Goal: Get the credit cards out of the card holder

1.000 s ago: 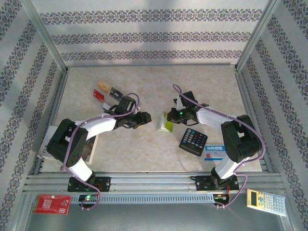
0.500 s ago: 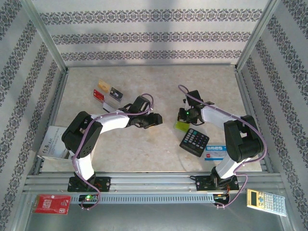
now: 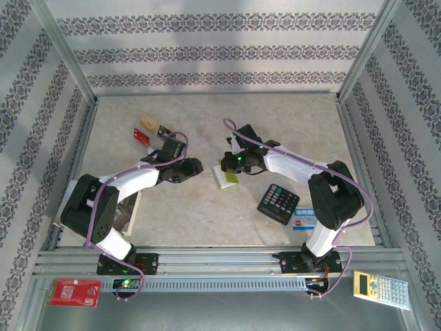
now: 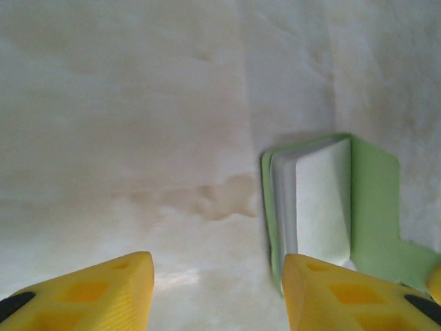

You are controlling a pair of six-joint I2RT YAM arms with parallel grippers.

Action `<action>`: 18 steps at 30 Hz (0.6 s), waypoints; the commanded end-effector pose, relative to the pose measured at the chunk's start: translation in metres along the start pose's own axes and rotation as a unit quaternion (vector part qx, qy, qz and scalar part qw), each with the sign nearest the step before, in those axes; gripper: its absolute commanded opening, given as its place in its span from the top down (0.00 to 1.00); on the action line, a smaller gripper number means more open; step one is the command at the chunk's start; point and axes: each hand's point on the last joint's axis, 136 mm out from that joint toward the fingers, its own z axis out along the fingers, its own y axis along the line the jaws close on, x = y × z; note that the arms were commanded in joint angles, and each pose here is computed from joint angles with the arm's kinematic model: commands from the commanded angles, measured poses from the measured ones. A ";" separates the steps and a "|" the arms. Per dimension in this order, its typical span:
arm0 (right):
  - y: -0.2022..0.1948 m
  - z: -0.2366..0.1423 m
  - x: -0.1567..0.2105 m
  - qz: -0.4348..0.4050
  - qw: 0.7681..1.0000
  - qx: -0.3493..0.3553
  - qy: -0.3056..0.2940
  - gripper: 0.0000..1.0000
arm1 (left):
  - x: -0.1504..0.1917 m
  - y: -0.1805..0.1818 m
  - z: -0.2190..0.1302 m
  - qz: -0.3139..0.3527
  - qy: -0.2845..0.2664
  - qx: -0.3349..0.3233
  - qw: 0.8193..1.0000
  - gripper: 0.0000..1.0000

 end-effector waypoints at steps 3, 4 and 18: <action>0.056 0.006 -0.002 0.011 0.997 -0.079 0.013 0.94 | 0.002 0.037 -0.024 -0.026 -0.016 -0.040 0.999 0.51; 0.060 0.006 -0.003 0.018 0.996 -0.087 0.012 0.94 | 0.002 0.035 -0.027 -0.021 -0.019 -0.034 0.999 0.53; -0.035 0.006 0.010 0.054 0.998 0.010 0.027 0.89 | 0.022 -0.044 -0.004 0.046 0.038 0.095 0.994 0.71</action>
